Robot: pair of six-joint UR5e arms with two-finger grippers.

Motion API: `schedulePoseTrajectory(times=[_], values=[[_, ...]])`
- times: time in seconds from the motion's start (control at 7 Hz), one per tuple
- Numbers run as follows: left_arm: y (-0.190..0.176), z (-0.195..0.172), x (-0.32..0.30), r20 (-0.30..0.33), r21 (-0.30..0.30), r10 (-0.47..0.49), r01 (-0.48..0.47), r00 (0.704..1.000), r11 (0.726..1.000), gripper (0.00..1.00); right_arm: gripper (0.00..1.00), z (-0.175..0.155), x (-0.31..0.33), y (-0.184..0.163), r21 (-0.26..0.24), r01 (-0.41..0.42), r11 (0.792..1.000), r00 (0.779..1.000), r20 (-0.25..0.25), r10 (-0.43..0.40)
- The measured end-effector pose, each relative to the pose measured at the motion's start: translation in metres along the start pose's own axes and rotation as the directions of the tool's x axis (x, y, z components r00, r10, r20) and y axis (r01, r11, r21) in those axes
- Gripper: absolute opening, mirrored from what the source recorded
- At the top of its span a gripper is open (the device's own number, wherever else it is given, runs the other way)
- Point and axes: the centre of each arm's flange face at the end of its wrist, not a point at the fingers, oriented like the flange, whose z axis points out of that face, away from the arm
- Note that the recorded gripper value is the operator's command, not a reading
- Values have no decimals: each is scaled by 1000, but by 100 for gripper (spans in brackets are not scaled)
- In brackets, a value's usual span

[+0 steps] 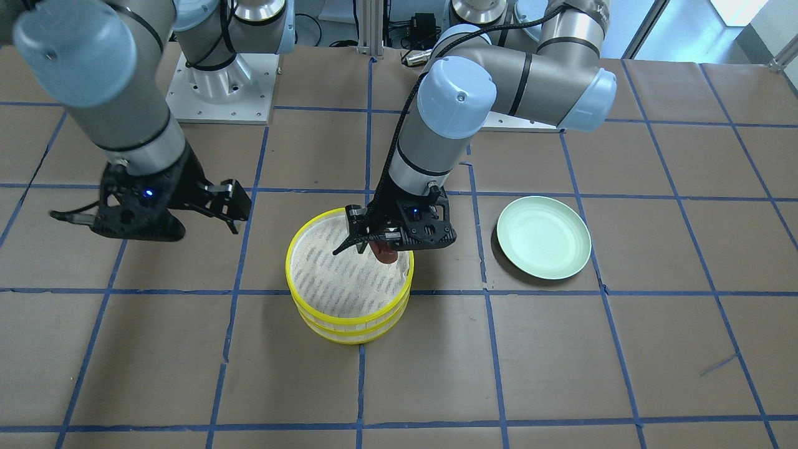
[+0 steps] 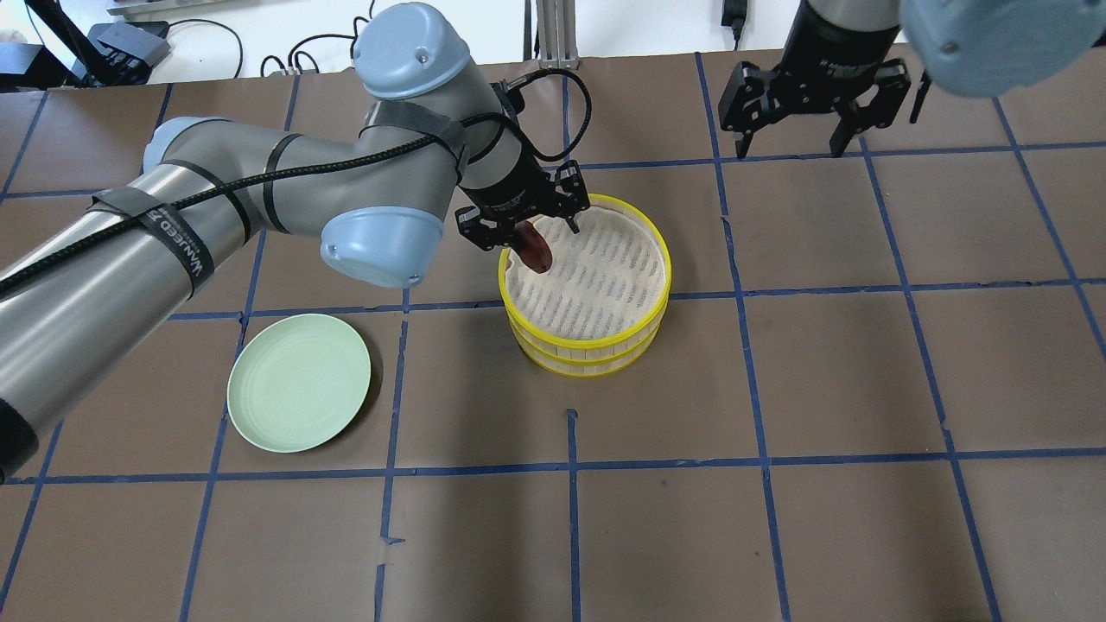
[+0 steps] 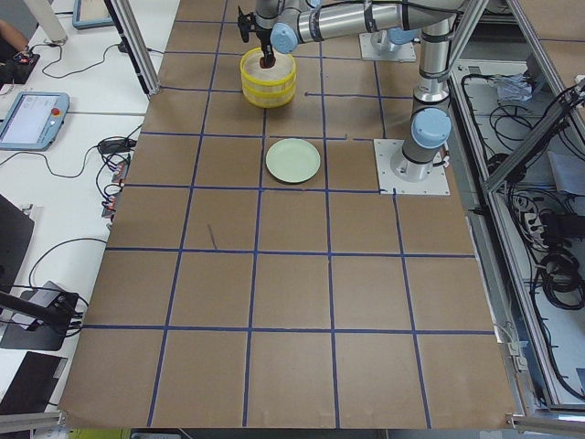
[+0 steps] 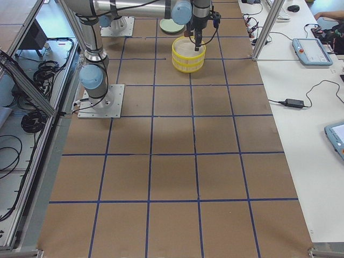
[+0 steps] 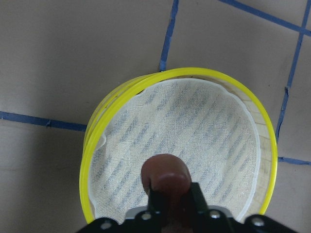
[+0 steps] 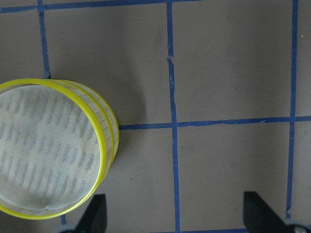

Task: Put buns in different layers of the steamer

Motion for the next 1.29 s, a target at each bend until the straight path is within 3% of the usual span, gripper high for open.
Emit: schedulePoseTrajectory(times=[0.29,0.57,0.71,0.86,1.0,1.29], values=[[0,-1,0,-1,2,4,-4,1000,1000,100,100,-43,3,27,-17,43,999,999,32,-42],[-1,-6,1,2,15,17,-18,1000,1000,100,100,-27,5,34,-51,86,995,996,37,-84],[-8,-20,-6,35,54,82,-83,996,995,100,100,-20,4,34,-45,95,994,995,31,-94],[-20,-41,-26,94,79,155,-163,983,983,100,100,-17,3,33,-38,100,994,995,28,-99],[-26,-71,-53,135,67,181,-192,974,979,100,100,-15,1,33,-36,104,994,994,29,-103],[-4,-155,-104,178,9,175,-180,968,984,100,100,-15,-1,34,-34,106,994,994,35,-105]])
